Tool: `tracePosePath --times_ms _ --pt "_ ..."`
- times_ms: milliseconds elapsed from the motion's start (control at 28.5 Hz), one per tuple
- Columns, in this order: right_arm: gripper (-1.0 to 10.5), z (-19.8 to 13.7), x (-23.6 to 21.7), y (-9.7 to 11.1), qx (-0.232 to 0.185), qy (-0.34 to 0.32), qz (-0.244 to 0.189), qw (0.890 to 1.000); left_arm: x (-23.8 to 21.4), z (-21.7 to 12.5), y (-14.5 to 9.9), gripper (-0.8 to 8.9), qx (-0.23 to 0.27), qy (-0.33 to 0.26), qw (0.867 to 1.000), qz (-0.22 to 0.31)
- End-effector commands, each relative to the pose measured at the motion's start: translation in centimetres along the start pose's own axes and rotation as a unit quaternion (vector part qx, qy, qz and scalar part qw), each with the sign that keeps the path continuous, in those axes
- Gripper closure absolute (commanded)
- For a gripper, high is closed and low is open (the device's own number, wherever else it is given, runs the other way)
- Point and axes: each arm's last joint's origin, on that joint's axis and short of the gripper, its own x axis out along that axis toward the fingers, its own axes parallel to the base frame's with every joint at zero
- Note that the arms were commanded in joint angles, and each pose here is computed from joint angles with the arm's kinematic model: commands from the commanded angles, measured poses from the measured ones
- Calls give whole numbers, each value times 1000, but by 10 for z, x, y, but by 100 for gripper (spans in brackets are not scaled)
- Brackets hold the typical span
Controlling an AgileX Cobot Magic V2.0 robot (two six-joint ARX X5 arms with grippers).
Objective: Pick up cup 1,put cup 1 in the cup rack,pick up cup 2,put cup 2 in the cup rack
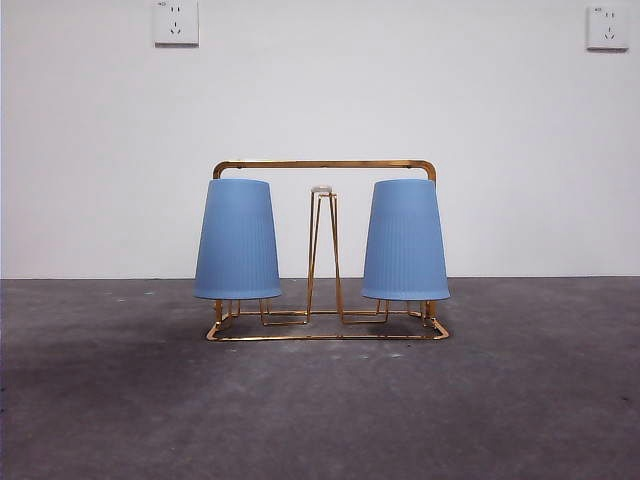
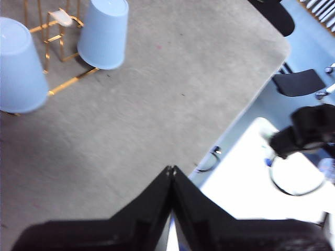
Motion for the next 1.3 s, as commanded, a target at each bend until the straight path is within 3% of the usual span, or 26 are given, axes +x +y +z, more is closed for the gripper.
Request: tracePosePath --times_ms 35,141,246,386,527,703,843,1019,1300 --pt "946 -2 1 0 5 13 1 1000 3 7 4 816 58 -32 997 44" --pt "946 -2 1 0 5 13 1 1000 1 20 5 816 135 -94 982 93" --pt "946 -2 1 0 5 13 1 1000 -9 36 11 816 198 -173 953 151" --pt "946 -2 1 0 5 13 1 1000 -29 46 27 816 234 -248 916 210" --pt "946 -2 1 0 5 13 1 1000 -41 30 43 816 246 -294 898 214" --pt "946 -2 1 0 5 13 1 1000 -33 -15 68 816 215 -295 884 292" --pt "946 -2 1 0 5 13 1 1000 -12 -61 82 816 204 -296 877 320" --pt "946 -2 2 0 5 14 1 1000 22 -116 97 816 191 -287 878 332" --pt "946 -2 2 0 5 14 1 1000 65 -179 115 816 145 -284 893 318"
